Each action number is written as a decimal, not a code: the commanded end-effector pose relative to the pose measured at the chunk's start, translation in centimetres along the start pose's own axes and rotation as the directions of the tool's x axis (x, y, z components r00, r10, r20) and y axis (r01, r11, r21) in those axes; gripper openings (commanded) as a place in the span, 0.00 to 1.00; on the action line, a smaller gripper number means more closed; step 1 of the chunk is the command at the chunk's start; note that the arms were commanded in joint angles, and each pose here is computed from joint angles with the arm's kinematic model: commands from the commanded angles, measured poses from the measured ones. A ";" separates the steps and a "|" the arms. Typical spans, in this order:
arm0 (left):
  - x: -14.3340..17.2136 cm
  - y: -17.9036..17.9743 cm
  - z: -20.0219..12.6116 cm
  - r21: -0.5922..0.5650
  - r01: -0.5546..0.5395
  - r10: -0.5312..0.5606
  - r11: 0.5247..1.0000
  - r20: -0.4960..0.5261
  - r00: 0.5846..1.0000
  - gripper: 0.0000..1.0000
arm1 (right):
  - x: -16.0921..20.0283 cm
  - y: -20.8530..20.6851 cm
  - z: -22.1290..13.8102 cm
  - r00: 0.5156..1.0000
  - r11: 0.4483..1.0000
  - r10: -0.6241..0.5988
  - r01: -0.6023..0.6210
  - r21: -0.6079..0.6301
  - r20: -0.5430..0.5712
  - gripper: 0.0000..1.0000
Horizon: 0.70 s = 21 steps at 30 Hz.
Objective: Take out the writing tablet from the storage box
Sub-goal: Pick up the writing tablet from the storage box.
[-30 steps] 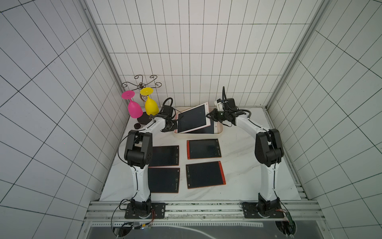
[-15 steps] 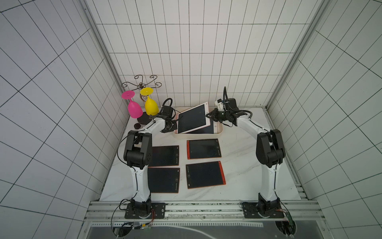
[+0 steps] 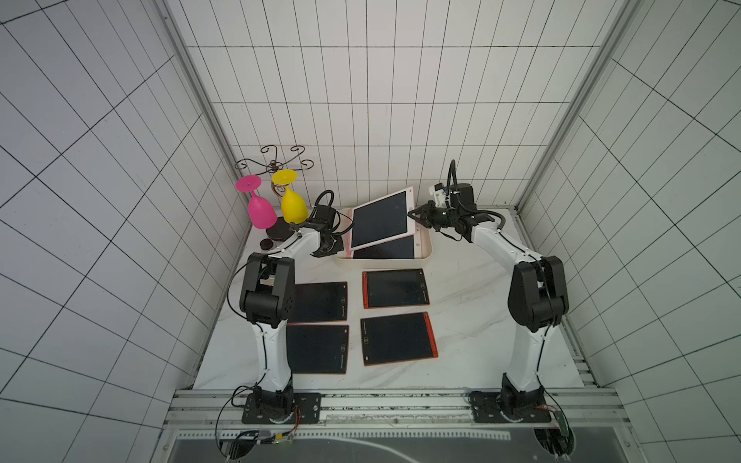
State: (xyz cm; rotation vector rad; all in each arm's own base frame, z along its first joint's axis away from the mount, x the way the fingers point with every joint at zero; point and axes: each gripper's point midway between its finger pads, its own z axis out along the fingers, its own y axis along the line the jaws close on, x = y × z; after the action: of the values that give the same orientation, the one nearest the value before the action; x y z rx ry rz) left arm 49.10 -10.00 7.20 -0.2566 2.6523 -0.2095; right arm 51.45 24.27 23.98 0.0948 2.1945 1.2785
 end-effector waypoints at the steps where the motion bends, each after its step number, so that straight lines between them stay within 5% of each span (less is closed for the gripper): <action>1: -2.1 0.1 -1.9 0.026 0.045 -0.047 0.999 0.074 0.996 0.00 | -1.1 1.1 -2.0 0.999 0.999 -0.015 0.017 -0.040 0.042 0.00; 7: -2.4 0.2 -2.3 0.037 0.058 -0.061 0.998 0.085 0.994 0.00 | -2.4 1.5 -4.7 0.996 0.999 0.001 0.003 -0.044 0.093 0.00; 15: -2.6 0.0 -2.5 0.055 0.057 -0.062 0.997 0.088 0.994 0.28 | -2.8 0.9 -8.9 0.991 0.998 0.038 -0.032 -0.050 0.129 0.00; 21: -3.0 -0.4 -3.4 0.076 0.054 -0.062 0.996 0.102 0.993 0.35 | -3.4 -0.6 -13.4 0.975 0.993 0.111 -0.100 -0.065 0.193 0.00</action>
State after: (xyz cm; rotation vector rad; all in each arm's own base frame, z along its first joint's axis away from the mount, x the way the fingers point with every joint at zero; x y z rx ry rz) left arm 49.80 -9.42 9.26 -0.3134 2.5870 -0.2691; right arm 48.55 14.02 28.17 0.3070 2.0794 1.2756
